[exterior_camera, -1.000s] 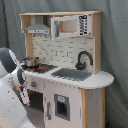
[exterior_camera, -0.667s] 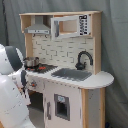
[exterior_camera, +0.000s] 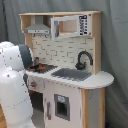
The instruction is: Play with the kitchen
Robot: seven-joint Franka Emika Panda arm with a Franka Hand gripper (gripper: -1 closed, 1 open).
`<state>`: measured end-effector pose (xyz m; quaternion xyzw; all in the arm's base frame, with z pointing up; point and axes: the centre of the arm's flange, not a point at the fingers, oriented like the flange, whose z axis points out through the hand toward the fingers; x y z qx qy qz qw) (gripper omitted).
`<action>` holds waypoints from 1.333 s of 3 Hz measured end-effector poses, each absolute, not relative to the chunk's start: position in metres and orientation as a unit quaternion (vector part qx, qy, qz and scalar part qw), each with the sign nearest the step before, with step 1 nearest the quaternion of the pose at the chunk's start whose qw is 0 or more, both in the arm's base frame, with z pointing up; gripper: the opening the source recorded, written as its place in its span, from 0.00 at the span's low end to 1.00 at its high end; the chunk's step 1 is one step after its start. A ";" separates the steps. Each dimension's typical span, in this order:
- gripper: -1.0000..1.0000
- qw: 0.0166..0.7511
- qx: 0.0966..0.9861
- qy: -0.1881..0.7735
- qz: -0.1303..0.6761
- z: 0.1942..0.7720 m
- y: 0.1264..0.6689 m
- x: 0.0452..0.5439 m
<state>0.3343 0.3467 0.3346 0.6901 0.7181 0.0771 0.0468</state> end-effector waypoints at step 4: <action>0.00 0.021 0.743 0.663 0.094 0.322 0.414 0.258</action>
